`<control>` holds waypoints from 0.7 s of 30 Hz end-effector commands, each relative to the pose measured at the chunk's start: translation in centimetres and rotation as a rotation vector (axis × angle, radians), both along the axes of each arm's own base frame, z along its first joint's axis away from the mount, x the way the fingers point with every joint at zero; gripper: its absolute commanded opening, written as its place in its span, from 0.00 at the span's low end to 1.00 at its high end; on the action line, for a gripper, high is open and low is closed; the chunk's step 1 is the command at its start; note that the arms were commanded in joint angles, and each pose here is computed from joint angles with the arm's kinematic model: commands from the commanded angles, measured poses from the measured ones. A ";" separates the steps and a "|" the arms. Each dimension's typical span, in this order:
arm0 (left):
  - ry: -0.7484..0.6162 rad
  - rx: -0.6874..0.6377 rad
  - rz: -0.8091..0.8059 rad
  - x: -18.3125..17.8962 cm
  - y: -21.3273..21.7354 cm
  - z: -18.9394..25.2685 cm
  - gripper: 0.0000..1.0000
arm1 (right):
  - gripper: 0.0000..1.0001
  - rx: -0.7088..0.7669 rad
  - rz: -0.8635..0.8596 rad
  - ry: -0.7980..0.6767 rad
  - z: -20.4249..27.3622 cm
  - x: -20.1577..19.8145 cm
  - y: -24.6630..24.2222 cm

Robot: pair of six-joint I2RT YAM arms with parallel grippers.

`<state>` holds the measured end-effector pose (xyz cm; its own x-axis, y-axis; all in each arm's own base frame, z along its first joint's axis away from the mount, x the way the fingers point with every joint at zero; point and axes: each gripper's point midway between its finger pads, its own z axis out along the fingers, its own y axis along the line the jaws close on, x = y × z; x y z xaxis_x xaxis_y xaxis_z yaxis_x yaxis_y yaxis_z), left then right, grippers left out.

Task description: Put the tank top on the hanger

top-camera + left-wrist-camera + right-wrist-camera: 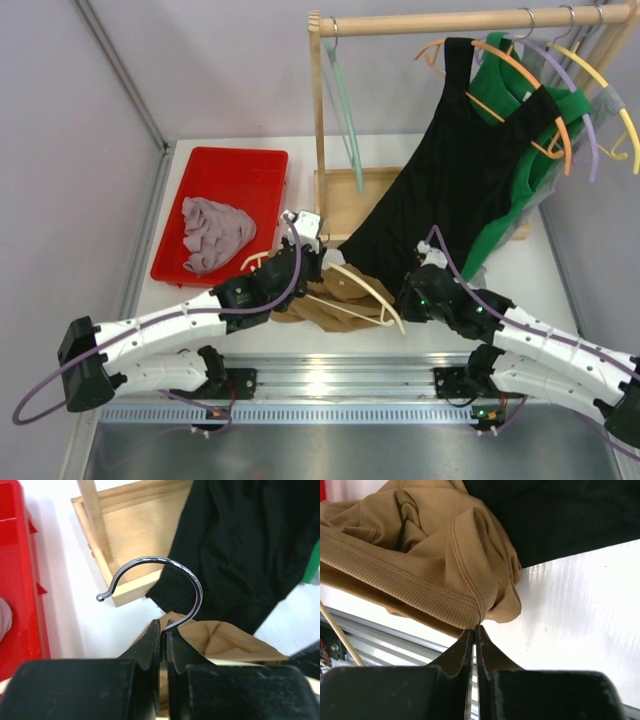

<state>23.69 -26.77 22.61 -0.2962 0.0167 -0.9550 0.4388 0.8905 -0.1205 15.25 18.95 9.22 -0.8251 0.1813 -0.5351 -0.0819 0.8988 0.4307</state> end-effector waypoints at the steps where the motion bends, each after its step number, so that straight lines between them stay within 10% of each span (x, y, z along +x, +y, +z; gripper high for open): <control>1: -0.061 -0.083 0.151 1.8 1.1 2.3 0.00 | 0.00 -0.028 -0.026 -0.006 0.2 0.0 -1.2; 21: -0.070 -0.025 0.314 2.7 3.8 0.0 0.00 | 0.00 -0.013 -0.030 -0.048 3.8 -0.2 -2.1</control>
